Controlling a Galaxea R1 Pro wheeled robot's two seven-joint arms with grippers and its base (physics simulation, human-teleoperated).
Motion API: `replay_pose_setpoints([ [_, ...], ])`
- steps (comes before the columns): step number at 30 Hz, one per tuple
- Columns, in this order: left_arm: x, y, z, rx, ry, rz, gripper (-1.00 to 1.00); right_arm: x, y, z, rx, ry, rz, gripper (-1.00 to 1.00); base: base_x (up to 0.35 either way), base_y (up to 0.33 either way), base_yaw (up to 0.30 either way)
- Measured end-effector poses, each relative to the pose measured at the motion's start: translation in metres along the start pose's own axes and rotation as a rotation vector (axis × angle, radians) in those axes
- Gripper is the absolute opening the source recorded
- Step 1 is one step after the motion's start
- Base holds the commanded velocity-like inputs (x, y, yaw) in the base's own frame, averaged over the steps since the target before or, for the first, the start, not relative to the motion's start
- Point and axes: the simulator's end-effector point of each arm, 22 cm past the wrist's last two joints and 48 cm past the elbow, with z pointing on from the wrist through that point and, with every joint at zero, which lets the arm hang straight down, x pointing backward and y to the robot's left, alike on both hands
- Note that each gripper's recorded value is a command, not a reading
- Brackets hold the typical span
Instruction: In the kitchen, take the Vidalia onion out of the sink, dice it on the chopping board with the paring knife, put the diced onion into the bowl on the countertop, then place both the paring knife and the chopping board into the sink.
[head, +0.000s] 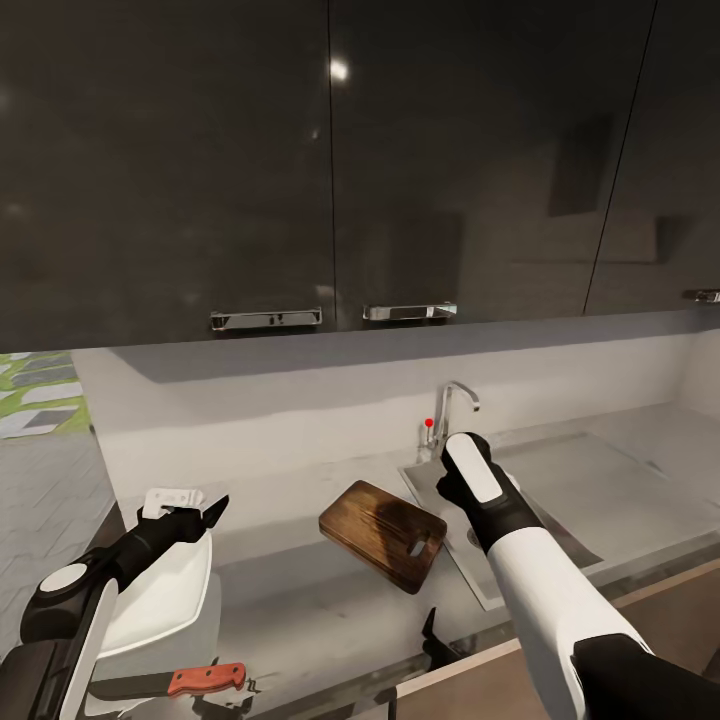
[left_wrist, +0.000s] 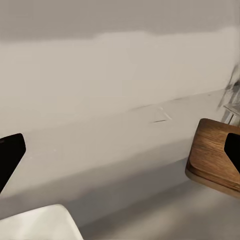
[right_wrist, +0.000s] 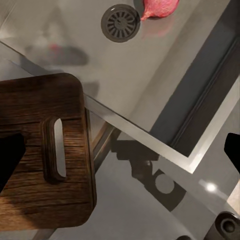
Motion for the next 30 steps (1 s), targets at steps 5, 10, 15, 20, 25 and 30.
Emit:
replay_pose_setpoints([
  [5, 0.0, 0.0, 0.0, 0.0, 0.0, 0.0, 1.0, 0.0, 0.0, 0.0, 0.002, -0.001, -0.002, 1.0, 0.0, 0.0, 0.001],
  [10, 0.001, 0.0, 0.001, 0.0, 0.003, -0.001, 1.0, 0.001, 0.001, 0.001, 0.004, -0.003, -0.007, 1.0, 0.0, 0.0, 0.049],
  [15, 0.005, 0.001, 0.002, 0.0, 0.009, -0.002, 1.0, 0.004, 0.004, 0.003, 0.011, -0.014, -0.037, 1.0, 0.0, 0.0, 0.091],
  [20, 0.008, 0.001, 0.004, 0.0, 0.017, -0.003, 1.0, 0.007, 0.007, 0.005, 0.016, -0.016, -0.053, 1.0, 0.0, 0.0, 0.094],
  [25, 0.012, 0.001, 0.006, -0.001, 0.024, -0.004, 1.0, 0.018, 0.014, 0.008, -0.007, 0.023, -0.052, 1.0, 0.0, 0.0, 0.054],
  [30, 0.015, 0.002, 0.007, -0.001, 0.031, -0.005, 1.0, 0.034, 0.024, 0.011, -0.05, 0.09, -0.04, 1.0, 0.0, 0.0, 0.011],
])
